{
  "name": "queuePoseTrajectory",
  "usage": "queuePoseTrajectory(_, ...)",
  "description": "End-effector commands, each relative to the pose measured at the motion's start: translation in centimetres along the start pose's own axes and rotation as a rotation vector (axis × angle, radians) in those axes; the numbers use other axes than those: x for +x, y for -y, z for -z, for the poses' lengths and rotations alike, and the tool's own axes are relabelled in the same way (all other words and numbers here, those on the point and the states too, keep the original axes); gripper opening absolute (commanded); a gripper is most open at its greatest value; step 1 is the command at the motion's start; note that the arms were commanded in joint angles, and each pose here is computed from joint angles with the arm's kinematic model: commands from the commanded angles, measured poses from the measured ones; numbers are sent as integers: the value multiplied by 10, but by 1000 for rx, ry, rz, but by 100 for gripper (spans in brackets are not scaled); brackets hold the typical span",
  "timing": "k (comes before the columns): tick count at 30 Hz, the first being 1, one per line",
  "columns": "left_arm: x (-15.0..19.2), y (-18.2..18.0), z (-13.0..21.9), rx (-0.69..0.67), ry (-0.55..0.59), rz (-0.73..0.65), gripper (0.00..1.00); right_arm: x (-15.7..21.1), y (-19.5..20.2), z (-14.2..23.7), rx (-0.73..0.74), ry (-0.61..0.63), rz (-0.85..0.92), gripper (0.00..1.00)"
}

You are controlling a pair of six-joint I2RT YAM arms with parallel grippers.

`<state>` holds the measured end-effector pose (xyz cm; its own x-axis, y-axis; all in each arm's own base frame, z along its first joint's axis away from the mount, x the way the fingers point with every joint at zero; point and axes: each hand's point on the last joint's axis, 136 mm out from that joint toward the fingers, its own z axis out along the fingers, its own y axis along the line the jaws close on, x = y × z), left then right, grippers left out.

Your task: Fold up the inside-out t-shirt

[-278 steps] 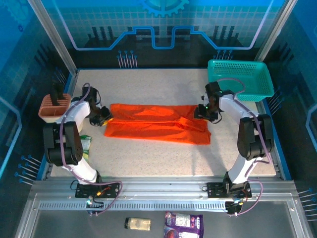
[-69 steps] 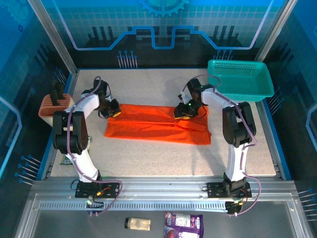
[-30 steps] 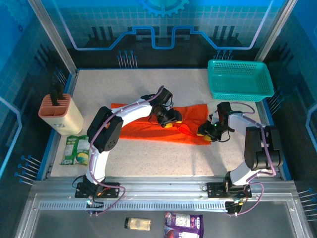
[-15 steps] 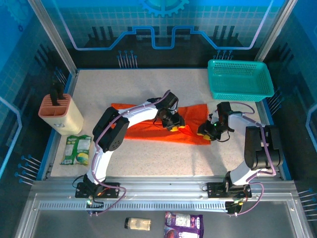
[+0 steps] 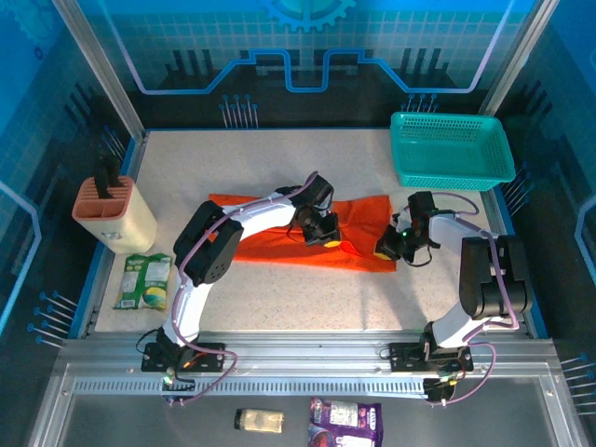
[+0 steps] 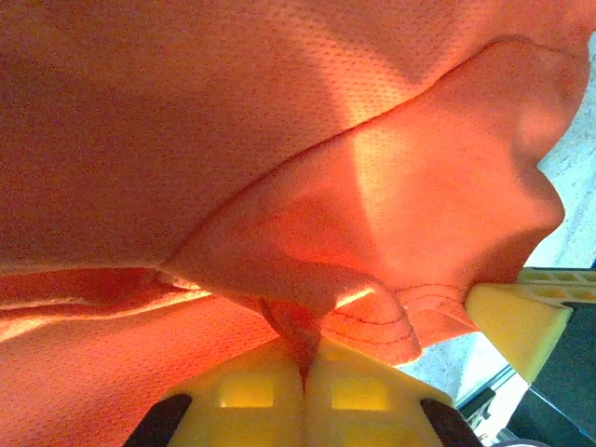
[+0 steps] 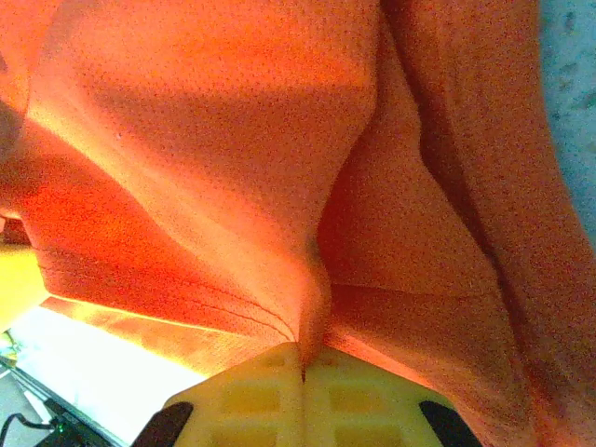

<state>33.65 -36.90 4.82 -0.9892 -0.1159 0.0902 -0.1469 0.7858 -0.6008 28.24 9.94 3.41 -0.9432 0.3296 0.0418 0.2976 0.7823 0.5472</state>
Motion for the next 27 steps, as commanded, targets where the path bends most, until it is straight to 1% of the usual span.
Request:
queuePoseTrajectory(1,0,20,27,44,35,-4,0,0,-8,14,-24,27,8,0)
queuePoseTrajectory(5,-4,22,41,39,74,-14,0,0,-20,32,-30,42,31,0)
queuePoseTrajectory(7,-6,22,49,37,103,-22,0,7,-22,36,-28,30,37,0)
queuePoseTrajectory(8,-6,23,51,38,106,-25,0,2,-31,45,-38,48,58,0)
queuePoseTrajectory(13,-4,20,51,37,93,-22,0,14,-41,55,-25,34,90,0)
queuePoseTrajectory(22,-1,4,43,27,74,0,0,40,-47,51,4,2,108,0)
queuePoseTrajectory(27,-1,-2,40,25,68,8,0,46,-48,47,10,-1,103,0)
